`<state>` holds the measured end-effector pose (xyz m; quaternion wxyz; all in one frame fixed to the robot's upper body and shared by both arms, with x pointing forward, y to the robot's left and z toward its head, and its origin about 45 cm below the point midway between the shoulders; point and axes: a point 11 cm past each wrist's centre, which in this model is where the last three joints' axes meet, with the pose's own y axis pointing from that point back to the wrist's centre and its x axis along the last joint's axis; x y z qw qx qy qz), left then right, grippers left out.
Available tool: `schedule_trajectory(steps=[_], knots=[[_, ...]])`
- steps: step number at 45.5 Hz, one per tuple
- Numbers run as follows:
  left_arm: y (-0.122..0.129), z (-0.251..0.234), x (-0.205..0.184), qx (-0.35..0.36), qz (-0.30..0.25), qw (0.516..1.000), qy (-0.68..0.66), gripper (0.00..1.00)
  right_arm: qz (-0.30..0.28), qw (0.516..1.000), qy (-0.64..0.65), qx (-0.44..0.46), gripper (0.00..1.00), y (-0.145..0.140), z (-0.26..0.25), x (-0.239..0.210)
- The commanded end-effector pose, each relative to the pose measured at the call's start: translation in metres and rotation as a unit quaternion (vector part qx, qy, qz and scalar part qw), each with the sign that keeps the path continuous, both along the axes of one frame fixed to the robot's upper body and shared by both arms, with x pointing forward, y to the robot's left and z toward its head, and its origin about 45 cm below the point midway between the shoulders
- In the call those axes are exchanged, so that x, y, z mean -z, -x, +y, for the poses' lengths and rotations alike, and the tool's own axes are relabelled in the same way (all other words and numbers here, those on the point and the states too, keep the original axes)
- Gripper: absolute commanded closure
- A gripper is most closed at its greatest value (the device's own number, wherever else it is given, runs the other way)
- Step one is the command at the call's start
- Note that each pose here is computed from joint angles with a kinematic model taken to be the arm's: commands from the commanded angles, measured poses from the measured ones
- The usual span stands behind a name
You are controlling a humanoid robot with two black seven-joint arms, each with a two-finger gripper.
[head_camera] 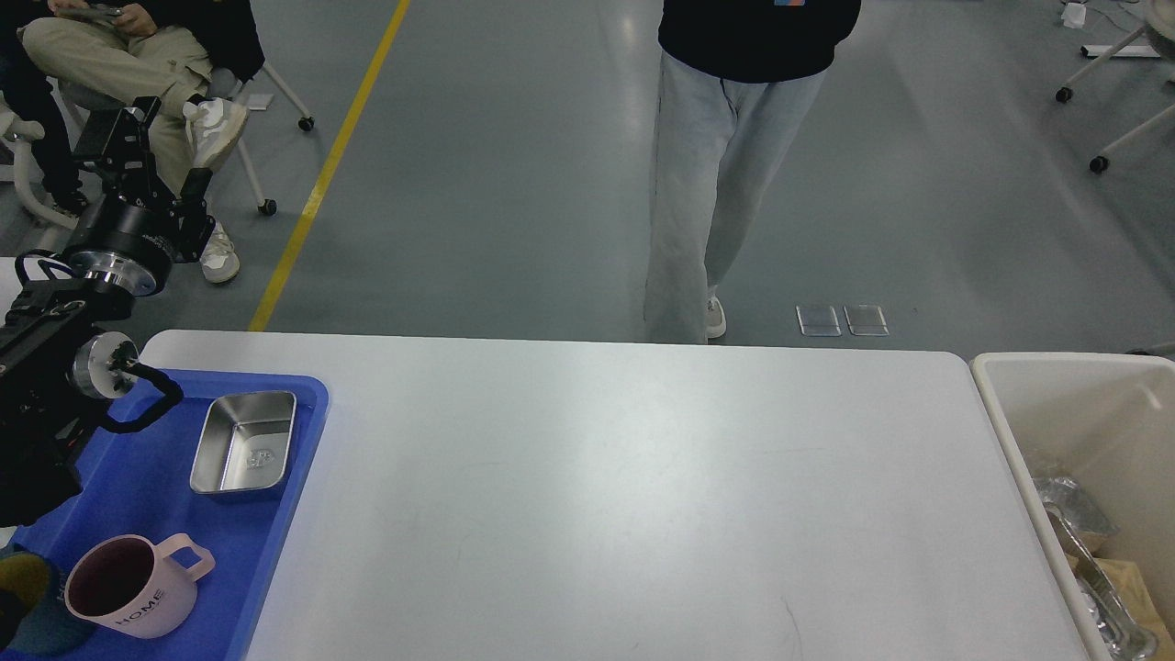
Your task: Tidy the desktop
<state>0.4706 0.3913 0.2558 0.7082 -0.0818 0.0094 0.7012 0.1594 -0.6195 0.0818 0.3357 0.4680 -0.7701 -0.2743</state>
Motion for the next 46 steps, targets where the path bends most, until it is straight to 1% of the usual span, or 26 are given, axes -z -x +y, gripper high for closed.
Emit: schedule_trajectory(steps=[1,6,8,11,14,15,21,25,29,32,36,42,46], knots=[[-0.001,0.002,0.000,-0.011,0.001,1.000,0.000,0.04,-0.022,1.000,-0.009,0.004,0.00,-0.011,0.004,-0.002],[-0.001,0.000,-0.002,-0.013,-0.007,1.000,0.003,0.04,-0.047,0.999,-0.014,0.000,0.00,-0.029,0.008,-0.007],[-0.002,-0.003,-0.003,-0.013,-0.013,1.000,0.011,0.04,-0.061,0.998,-0.011,-0.007,0.00,-0.042,0.010,-0.013],[-0.004,-0.007,-0.006,-0.012,-0.026,0.999,0.028,0.04,-0.113,0.993,-0.002,-0.018,0.00,-0.087,0.013,-0.037],[-0.006,-0.008,-0.013,-0.018,-0.042,0.998,0.047,0.04,-0.157,0.987,-0.005,-0.025,0.00,-0.125,0.026,-0.048],[-0.006,-0.008,-0.015,-0.021,-0.047,0.997,0.055,0.04,-0.177,0.984,-0.006,-0.027,0.00,-0.142,0.032,-0.053],[-0.007,-0.008,-0.017,-0.030,-0.059,0.993,0.093,0.04,-0.259,0.966,-0.017,-0.013,0.00,-0.203,0.061,-0.069],[-0.007,-0.009,-0.018,-0.029,-0.067,0.988,0.133,0.04,-0.304,0.952,-0.040,-0.019,0.00,-0.246,0.099,-0.082],[-0.007,-0.008,-0.018,-0.025,-0.067,0.985,0.156,0.04,-0.343,0.935,-0.081,-0.021,0.00,-0.281,0.136,-0.100],[-0.008,-0.007,-0.016,-0.026,-0.058,0.985,0.162,0.04,-0.375,0.918,-0.126,-0.004,0.00,-0.300,0.159,-0.114],[-0.009,-0.006,-0.011,-0.027,-0.039,0.982,0.184,0.04,-0.398,0.893,-0.206,0.030,0.00,-0.317,0.199,-0.113],[-0.009,-0.003,-0.005,-0.038,-0.022,0.966,0.254,0.04,-0.407,0.857,-0.305,0.075,0.00,-0.332,0.234,-0.118],[-0.009,-0.004,-0.003,-0.028,-0.017,0.958,0.286,0.04,-0.399,0.838,-0.363,0.084,0.00,-0.338,0.266,-0.112]])
